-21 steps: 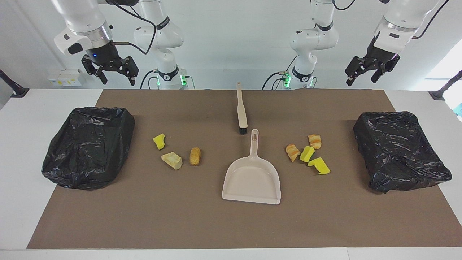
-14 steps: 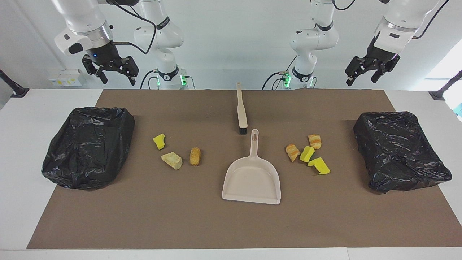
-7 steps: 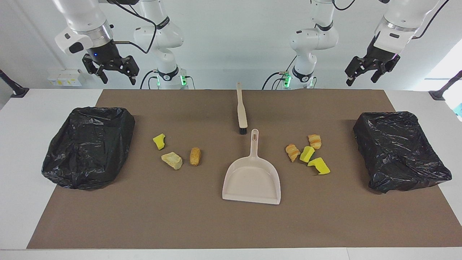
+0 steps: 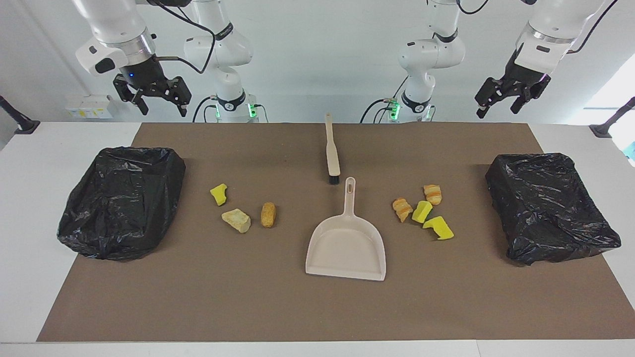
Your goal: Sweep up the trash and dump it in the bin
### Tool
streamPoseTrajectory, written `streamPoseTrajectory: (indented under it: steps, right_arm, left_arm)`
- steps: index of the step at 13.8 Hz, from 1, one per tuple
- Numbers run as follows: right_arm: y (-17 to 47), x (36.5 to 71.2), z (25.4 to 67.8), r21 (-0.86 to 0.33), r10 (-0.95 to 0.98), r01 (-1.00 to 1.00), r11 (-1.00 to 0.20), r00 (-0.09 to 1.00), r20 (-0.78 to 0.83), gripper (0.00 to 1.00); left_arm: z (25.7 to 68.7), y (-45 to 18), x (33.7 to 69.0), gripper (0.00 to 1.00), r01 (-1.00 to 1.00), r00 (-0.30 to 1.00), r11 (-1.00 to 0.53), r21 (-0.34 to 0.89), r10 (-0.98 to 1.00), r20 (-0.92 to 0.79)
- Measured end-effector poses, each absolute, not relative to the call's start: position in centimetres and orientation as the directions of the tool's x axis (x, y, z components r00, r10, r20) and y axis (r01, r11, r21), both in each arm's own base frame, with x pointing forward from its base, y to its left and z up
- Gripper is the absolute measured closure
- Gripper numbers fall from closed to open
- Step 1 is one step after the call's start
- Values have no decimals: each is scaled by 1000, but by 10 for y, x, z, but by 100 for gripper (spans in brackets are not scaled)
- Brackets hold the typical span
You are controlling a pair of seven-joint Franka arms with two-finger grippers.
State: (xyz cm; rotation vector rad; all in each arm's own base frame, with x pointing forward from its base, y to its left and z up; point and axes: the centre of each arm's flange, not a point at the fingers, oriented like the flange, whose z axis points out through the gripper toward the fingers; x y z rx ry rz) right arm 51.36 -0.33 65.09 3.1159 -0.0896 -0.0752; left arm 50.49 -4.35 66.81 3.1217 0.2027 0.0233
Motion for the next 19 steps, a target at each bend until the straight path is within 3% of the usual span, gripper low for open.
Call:
streamPoseTrajectory:
  steps: [8,12,16,19]
  right_arm:
    - [-4,514,651,25,-59,-58,-998,997,-48,0]
    - [-4,514,651,25,-60,-59,-998,997,-47,0]
    - [-6,513,651,26,-63,-61,-998,997,-47,0]
    - [-5,512,653,25,-62,-61,-998,997,-43,0]
  left_arm:
    - [637,-44,513,0,36,999,-999,12,36,13]
    - [600,-92,505,0,-46,998,-999,4,-46,-32]
    - [565,-169,466,0,-115,991,-993,-14,-114,-73]
    - [535,-244,416,0,-81,996,-996,-27,-80,-40]
